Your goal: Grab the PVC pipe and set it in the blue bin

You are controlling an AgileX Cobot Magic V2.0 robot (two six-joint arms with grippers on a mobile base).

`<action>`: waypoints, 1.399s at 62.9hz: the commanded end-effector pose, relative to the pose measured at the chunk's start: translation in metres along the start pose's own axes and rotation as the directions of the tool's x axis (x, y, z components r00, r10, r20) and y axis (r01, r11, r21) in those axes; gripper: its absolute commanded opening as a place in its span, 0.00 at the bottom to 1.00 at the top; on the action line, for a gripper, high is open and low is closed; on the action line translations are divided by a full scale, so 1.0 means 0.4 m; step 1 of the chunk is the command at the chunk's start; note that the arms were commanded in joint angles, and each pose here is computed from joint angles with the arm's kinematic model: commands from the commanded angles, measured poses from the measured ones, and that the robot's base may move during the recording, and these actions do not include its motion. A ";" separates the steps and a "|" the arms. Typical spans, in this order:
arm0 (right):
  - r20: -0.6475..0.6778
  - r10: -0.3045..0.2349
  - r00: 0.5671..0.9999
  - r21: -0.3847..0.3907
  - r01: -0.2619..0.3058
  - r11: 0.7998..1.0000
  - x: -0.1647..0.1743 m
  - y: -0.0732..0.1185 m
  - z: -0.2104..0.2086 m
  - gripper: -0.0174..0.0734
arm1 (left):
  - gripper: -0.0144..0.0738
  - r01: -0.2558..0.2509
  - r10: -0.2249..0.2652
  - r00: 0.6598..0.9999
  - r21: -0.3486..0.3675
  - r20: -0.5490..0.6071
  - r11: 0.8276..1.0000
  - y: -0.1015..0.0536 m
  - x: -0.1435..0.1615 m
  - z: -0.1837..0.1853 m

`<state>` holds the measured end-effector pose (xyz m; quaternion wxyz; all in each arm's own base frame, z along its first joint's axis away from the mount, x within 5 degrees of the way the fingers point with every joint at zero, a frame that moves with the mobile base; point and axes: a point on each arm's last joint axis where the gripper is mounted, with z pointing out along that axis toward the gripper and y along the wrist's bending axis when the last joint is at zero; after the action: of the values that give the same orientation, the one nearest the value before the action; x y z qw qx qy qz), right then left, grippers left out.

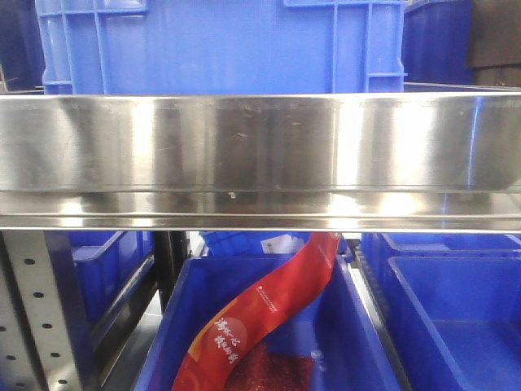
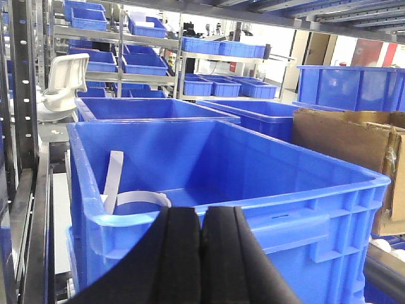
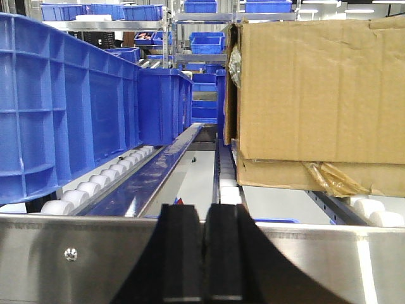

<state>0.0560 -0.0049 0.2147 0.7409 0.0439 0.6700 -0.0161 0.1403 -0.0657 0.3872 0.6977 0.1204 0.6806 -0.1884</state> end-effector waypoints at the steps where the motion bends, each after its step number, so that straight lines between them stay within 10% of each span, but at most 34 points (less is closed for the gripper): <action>1: 0.019 -0.013 1.000 0.004 0.013 1.000 -0.003 0.000 -0.001 0.01 | 0.04 0.006 -0.006 0.999 0.006 0.032 1.000 -0.002 -0.008 -0.005; 17: 0.019 -0.013 1.000 0.004 0.013 1.000 -0.003 0.000 -0.001 0.01 | 0.04 -0.020 0.022 1.000 -0.121 0.019 0.992 0.047 0.062 -0.056; 43: 0.019 -0.013 1.000 0.004 0.013 1.000 -0.003 0.000 -0.001 0.01 | 0.04 -0.047 0.050 0.999 -0.395 -0.003 0.917 0.103 0.337 -0.234; 88: 0.019 -0.013 1.000 0.004 0.013 1.000 -0.003 0.000 -0.001 0.01 | 0.04 -0.047 0.066 0.997 -0.413 0.031 0.909 0.096 0.422 -0.279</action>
<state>0.0561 -0.0050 0.2140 0.7402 0.0439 0.6707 -0.0175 0.0569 -0.0007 0.2089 0.7211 -0.0127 0.6924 -0.0217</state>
